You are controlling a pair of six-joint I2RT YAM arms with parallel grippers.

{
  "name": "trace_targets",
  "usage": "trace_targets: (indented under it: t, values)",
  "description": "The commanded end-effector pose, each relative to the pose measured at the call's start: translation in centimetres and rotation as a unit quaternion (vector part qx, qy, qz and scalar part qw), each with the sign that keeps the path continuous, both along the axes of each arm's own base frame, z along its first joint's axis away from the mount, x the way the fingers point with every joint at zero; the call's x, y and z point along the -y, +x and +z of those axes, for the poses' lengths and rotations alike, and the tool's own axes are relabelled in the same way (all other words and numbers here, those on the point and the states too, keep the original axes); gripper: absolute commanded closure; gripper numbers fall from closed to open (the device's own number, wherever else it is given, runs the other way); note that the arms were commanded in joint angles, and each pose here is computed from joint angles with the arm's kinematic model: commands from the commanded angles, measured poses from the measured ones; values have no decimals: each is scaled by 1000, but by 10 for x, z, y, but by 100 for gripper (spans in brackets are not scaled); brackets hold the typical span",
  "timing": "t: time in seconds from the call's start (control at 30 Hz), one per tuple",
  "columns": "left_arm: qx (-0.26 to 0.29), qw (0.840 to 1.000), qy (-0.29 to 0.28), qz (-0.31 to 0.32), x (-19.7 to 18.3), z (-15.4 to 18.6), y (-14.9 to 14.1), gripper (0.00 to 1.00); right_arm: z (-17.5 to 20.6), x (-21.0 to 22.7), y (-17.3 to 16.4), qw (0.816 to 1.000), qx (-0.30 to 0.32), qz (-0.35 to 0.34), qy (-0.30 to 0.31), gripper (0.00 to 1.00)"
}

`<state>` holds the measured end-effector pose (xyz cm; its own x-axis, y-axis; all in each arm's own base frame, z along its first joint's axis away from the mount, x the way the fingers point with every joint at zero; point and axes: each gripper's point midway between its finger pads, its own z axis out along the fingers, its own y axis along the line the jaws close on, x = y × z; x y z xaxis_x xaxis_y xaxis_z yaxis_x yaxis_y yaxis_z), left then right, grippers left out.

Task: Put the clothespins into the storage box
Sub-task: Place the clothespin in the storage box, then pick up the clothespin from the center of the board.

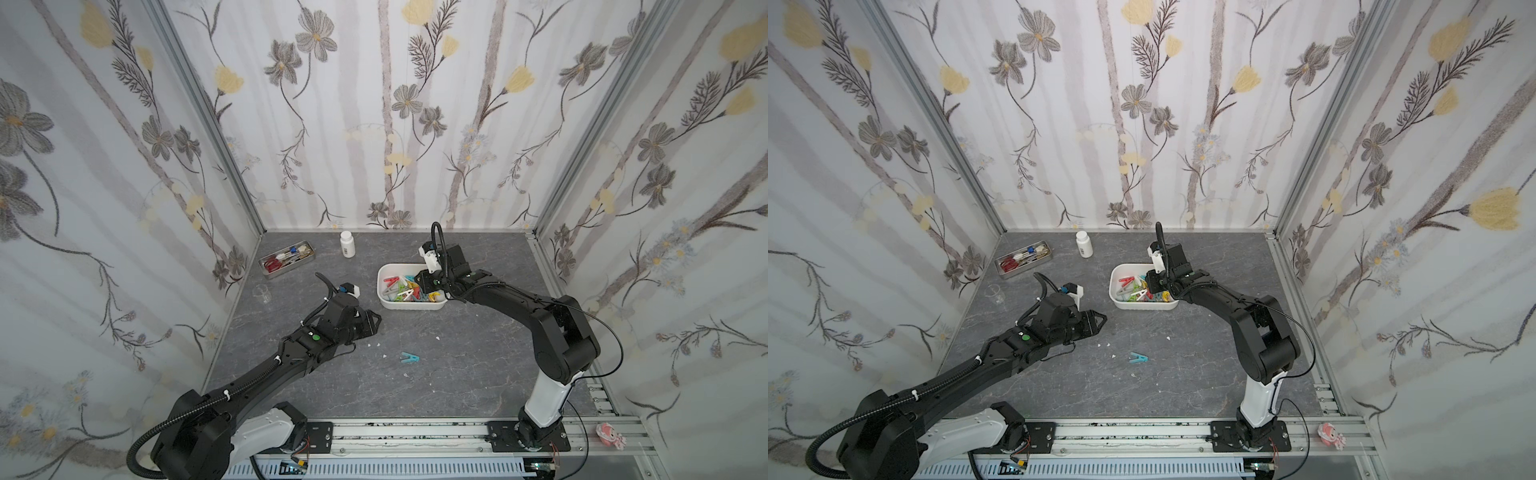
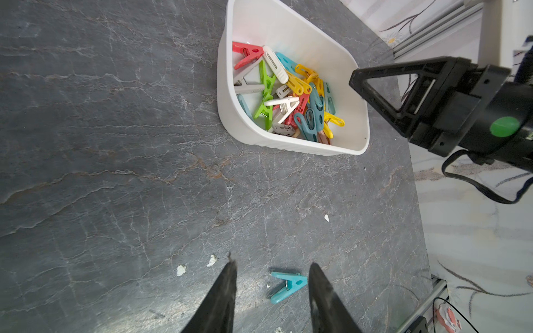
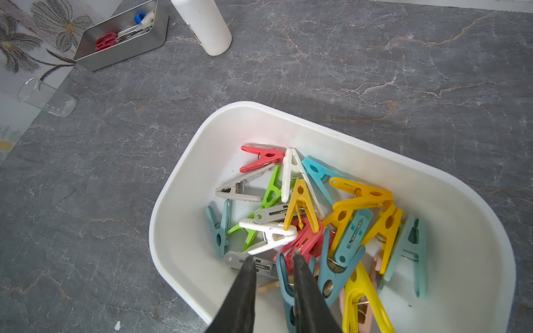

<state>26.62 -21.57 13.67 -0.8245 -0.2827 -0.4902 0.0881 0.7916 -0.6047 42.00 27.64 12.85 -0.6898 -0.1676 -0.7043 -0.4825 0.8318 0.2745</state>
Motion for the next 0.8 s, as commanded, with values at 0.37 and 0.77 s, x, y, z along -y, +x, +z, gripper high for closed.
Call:
trace_targets:
  t: [0.37,0.77]
  values:
    - [-31,993,55,-97,30,-24,-29,60,21,9,-41,1000,16,9,23,75]
    - [-48,954,146,-256,79,-74,-98,59,31,31,-99,999,16,-5,42,74]
